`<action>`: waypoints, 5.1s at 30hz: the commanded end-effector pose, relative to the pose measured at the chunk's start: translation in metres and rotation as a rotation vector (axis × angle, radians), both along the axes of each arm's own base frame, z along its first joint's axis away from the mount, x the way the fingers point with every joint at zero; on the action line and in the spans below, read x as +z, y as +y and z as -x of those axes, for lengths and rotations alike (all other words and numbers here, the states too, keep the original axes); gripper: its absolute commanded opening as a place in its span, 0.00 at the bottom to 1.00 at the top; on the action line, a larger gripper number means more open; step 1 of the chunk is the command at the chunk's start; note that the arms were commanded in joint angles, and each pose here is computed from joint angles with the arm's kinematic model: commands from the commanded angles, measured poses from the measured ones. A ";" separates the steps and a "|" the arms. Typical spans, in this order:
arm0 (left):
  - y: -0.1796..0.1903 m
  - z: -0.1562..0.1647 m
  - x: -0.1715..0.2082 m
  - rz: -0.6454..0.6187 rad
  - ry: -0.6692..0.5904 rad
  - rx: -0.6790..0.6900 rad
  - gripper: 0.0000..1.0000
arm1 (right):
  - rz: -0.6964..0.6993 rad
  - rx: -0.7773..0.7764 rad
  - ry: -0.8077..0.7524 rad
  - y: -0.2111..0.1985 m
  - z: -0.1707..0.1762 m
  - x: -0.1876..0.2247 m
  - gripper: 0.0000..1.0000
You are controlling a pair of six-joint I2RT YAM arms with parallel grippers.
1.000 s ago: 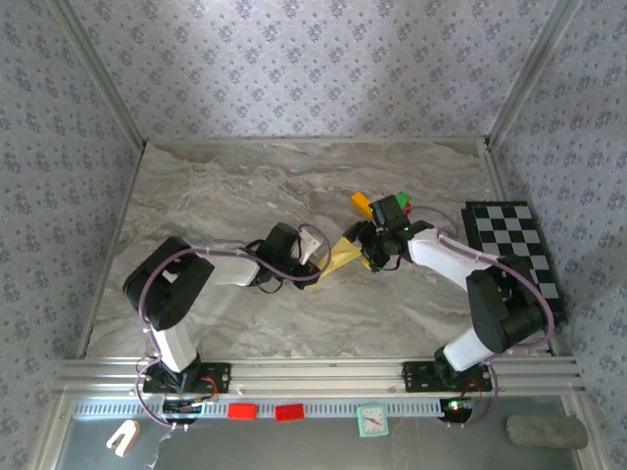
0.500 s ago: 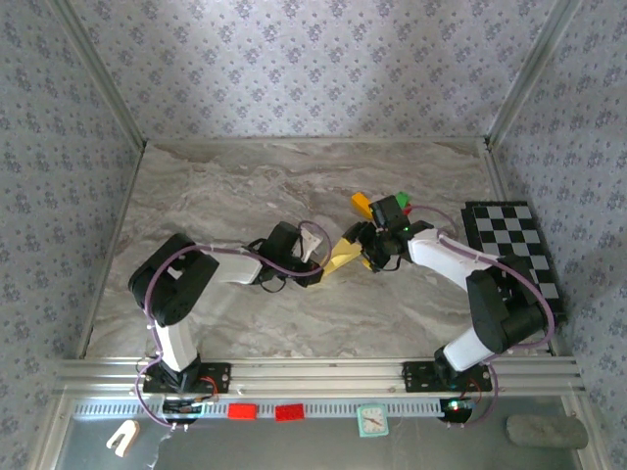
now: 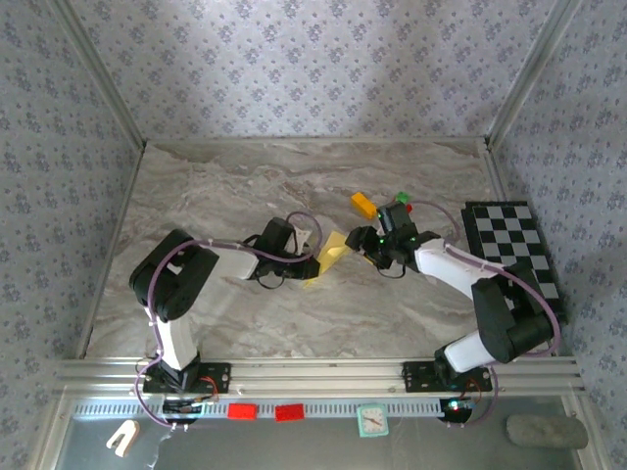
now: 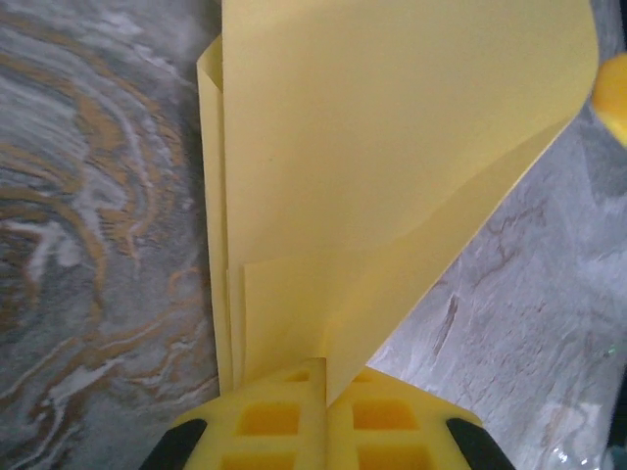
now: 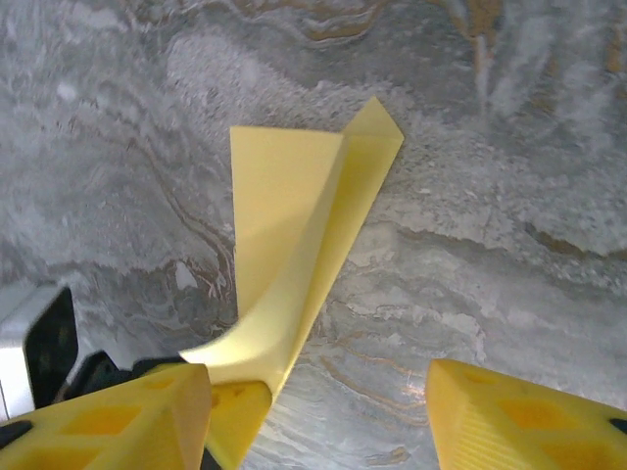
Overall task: Fold a paper plane with a square sheet of paper (pick it up from the middle)
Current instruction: Fold the wing for the fifth time at the center of the table.
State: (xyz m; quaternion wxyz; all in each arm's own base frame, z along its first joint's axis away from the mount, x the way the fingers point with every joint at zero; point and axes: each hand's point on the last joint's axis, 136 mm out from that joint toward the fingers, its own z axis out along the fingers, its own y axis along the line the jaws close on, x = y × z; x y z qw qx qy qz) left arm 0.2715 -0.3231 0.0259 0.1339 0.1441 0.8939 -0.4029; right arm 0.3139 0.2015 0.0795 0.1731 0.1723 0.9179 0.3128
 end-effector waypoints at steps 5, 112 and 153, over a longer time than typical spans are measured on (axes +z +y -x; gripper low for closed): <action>0.004 -0.010 0.001 0.083 0.131 0.113 0.00 | -0.059 0.176 -0.157 0.027 -0.005 0.011 0.53; 0.031 -0.002 -0.035 0.016 0.312 0.286 0.09 | 0.017 0.323 0.016 0.084 -0.032 -0.068 0.36; 0.056 0.000 0.045 -0.122 0.125 0.344 0.23 | 0.076 0.300 0.117 0.076 -0.026 -0.086 0.32</action>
